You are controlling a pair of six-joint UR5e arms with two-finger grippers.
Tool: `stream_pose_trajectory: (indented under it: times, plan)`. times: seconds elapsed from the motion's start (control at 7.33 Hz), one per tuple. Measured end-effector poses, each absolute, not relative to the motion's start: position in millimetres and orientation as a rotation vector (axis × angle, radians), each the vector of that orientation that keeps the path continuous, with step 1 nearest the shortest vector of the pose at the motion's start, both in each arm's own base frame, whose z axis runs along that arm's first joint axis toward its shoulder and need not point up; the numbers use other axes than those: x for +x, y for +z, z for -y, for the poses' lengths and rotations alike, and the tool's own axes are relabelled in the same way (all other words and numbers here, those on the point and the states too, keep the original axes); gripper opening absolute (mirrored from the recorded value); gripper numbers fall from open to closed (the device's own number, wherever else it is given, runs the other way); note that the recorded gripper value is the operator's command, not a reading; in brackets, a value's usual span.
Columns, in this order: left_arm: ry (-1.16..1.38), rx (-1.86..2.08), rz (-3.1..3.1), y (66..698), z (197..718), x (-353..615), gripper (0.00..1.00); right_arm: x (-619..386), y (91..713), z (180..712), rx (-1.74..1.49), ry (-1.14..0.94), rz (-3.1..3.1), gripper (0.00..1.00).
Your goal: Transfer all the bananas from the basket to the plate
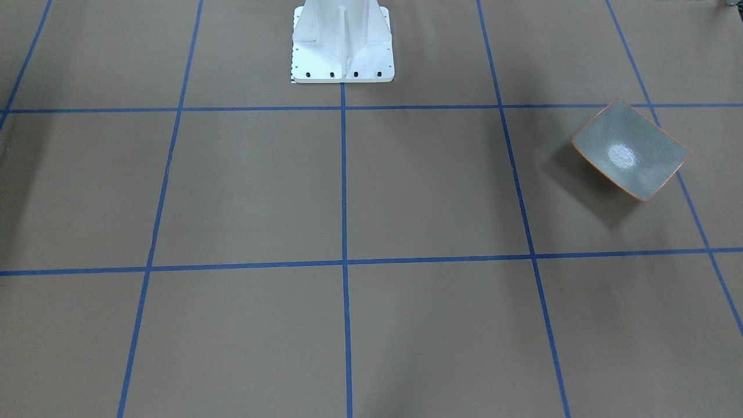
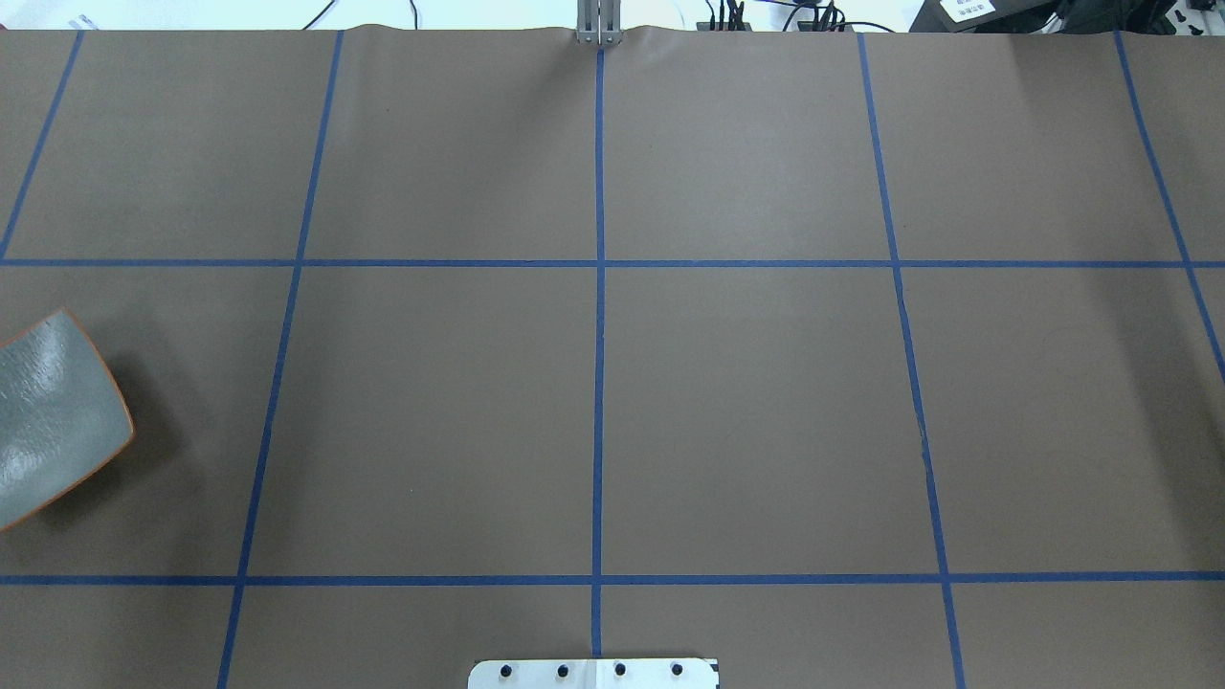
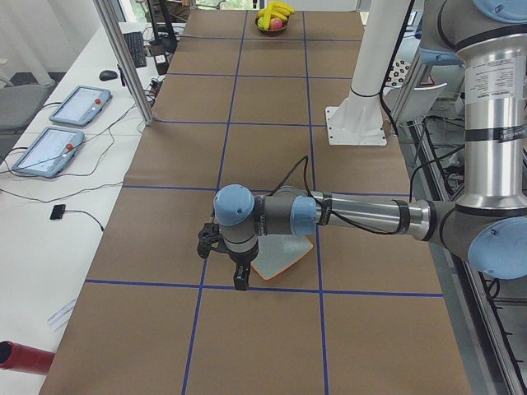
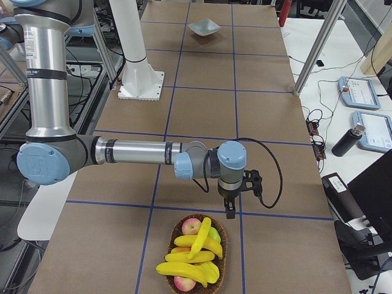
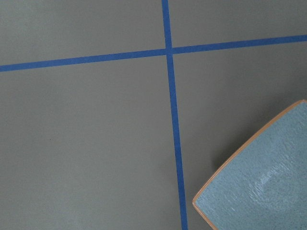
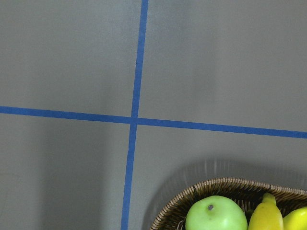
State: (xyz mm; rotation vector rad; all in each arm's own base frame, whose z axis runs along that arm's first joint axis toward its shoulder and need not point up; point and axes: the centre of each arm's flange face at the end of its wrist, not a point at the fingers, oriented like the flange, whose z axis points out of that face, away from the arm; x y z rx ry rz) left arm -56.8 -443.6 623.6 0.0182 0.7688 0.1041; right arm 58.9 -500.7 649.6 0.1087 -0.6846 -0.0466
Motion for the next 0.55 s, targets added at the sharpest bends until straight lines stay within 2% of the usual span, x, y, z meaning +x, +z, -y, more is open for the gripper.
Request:
stream_pose_trajectory:
  times: [0.55]
  plan:
    - [0.112,0.037,-0.760,613.3,442.5,-57.3,1.00,53.9,631.3,504.7,0.141,-0.065,0.728,1.00]
